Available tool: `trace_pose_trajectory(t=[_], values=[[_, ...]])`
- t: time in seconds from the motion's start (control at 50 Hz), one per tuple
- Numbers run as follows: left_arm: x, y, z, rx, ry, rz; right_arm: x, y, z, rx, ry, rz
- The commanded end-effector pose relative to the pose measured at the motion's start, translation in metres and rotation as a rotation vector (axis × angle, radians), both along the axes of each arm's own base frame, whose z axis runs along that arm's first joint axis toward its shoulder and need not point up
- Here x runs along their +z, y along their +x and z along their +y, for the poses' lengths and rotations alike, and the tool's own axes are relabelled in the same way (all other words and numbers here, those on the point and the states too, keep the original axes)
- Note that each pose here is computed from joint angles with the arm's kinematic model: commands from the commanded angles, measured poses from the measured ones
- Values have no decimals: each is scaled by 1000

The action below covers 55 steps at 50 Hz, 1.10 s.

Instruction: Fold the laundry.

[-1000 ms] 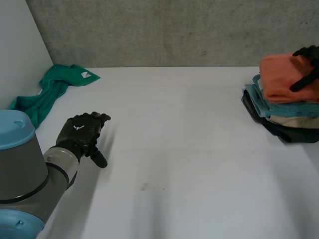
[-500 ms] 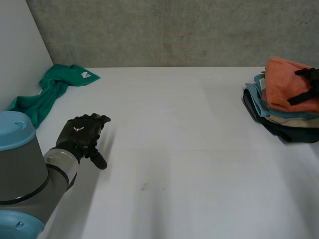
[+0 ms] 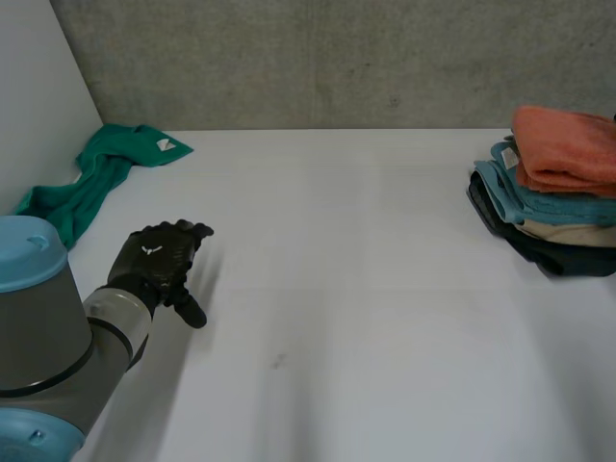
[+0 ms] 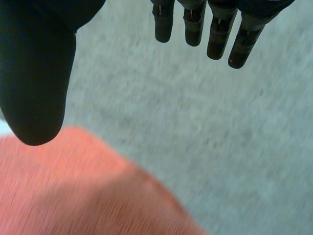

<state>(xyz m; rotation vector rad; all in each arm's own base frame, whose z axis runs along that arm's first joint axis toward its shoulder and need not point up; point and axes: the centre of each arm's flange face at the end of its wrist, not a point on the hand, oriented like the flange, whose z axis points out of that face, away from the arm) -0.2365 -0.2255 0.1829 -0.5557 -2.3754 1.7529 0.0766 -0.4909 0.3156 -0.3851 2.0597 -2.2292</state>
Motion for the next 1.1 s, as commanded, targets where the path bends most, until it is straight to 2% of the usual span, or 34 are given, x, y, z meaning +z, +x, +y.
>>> trace_pose_trajectory(t=[0.02, 0.18, 0.3, 0.36, 0.44, 0.52, 0.6, 0.8, 0.96, 1.1], values=[[7, 1, 0, 3, -24, 10, 49, 45, 34, 81, -107, 63], [32, 1, -1, 6, -110, 50, 38, 123, 88, 201, -101, 297], [54, 10, -9, 42, -188, 77, 5, 160, 123, 200, 14, 318], [61, 16, -17, 67, -214, 78, -17, 187, 153, 238, 49, 327], [69, 26, -33, 107, -241, 79, -66, 219, 201, 343, 129, 356], [65, 51, -62, 196, -234, 60, -104, 239, 244, 456, 192, 392], [52, 70, -92, 240, -213, 10, -129, 247, 275, 527, 229, 420], [5, 142, -180, 372, -190, -263, -156, 242, 296, 556, 268, 442], [-27, 159, -221, 388, -178, -305, -164, 237, 298, 549, 285, 446], [-45, 165, -236, 381, -172, -357, -167, 235, 301, 548, 286, 448]])
